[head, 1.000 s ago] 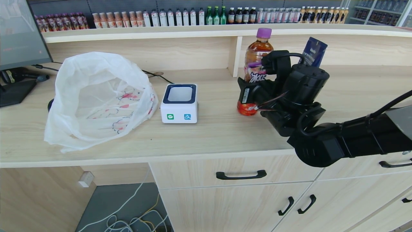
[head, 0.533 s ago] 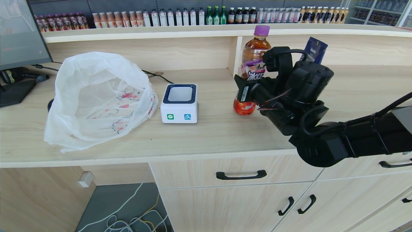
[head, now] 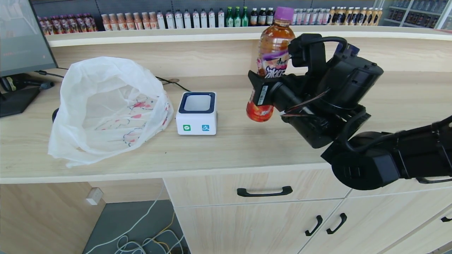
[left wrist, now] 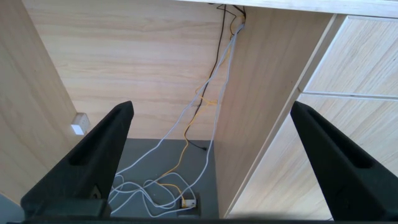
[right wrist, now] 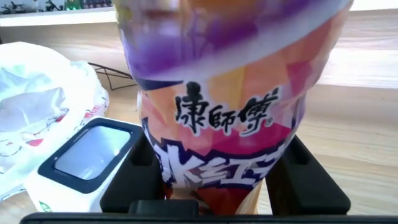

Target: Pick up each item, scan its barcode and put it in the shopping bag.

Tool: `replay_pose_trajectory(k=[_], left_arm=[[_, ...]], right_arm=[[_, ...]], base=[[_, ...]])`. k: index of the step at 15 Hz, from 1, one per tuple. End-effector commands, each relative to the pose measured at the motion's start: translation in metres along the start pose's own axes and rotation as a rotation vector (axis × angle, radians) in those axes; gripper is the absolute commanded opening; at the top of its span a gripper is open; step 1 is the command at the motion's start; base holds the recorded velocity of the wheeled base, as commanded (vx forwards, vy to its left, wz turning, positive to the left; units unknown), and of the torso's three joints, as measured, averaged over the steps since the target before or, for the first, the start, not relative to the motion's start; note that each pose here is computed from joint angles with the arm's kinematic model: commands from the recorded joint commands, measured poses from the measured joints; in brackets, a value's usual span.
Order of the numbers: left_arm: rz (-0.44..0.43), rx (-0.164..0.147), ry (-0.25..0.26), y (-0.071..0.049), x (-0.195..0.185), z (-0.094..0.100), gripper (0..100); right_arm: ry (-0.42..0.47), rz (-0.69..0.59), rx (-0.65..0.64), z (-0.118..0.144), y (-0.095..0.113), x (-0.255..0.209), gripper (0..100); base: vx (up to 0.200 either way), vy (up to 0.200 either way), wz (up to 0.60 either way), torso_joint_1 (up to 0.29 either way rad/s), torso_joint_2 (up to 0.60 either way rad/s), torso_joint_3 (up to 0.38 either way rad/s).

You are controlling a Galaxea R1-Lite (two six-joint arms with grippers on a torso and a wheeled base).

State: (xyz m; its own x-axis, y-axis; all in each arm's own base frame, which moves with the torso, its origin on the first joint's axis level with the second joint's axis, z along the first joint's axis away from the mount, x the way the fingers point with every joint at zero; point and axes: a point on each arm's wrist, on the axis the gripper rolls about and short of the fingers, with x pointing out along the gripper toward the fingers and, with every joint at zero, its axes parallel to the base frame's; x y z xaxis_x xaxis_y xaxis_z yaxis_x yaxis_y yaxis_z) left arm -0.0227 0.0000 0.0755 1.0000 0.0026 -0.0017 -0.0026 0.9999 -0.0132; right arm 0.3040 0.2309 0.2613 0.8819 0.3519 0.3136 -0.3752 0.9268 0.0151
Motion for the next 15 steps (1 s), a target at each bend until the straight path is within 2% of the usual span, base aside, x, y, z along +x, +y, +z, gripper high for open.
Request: replay_pose_trajectory(k=[1,7,11,15], left_arm=[[0.001,-0.001,0.000,0.000,0.000,0.000,100],[0.001,-0.001,0.000,0.000,0.000,0.000,100],[0.001,-0.001,0.000,0.000,0.000,0.000,100],[0.001,-0.001,0.000,0.000,0.000,0.000,100]], right_arm=[[-0.039,0.024,0.020,0.019,0.008,-0.008,0],[-0.080,0.048,0.006,0.057,0.004,-0.048,0],[-0.046,0.091,-0.019,0.061,0.004,-0.085,0],[-0.028,0.095,-0.023,0.065,-0.008,-0.116,0]], base=[[0.000,0.000,0.00,0.000,0.00,0.000],[0.000,0.000,0.00,0.000,0.00,0.000],[0.000,0.000,0.00,0.000,0.00,0.000],[0.000,0.000,0.00,0.000,0.00,0.000]])
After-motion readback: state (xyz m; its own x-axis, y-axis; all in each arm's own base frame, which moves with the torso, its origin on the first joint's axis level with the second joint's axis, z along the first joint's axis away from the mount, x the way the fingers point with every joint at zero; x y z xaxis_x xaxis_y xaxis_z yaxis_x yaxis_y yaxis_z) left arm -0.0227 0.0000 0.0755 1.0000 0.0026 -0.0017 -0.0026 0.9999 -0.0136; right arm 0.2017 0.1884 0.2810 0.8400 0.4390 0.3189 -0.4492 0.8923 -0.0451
